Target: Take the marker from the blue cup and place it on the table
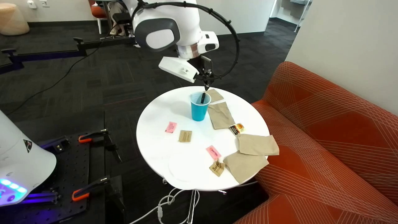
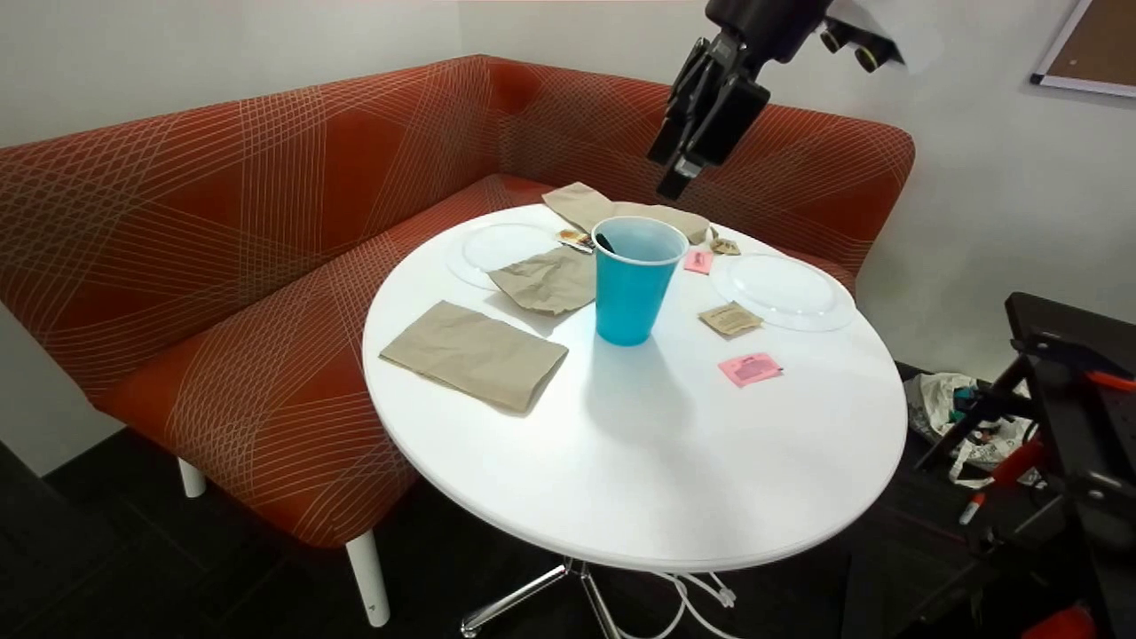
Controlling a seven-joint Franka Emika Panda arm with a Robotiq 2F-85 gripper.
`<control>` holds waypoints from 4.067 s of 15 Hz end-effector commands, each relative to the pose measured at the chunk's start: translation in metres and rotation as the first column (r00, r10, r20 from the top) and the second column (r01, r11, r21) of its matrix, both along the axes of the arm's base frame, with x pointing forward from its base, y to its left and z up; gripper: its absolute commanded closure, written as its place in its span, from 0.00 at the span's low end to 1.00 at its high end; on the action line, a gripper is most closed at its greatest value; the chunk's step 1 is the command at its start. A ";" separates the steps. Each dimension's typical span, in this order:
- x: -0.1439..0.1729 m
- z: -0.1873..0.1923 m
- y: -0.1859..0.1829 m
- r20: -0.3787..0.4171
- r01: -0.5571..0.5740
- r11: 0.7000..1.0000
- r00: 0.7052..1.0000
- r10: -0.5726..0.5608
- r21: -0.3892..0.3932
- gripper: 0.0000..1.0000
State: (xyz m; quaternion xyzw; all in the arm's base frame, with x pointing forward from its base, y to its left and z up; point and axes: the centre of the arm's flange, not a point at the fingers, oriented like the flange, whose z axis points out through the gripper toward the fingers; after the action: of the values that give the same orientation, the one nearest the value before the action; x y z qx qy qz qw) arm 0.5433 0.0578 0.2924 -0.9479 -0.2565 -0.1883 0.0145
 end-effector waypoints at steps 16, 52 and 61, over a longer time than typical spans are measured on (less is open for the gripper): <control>0.043 -0.065 -0.003 -0.085 -0.087 0.996 0.993 0.087 0.010 0.60; 0.006 0.029 0.033 0.120 -0.186 0.977 0.973 0.198 -0.106 0.96; -0.050 0.102 0.077 0.146 -0.195 0.977 0.967 0.207 -0.090 0.96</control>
State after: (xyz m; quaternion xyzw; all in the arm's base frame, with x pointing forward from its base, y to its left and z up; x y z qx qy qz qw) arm 0.5260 0.1183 0.3760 -0.8923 -0.3642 -0.2644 -0.0343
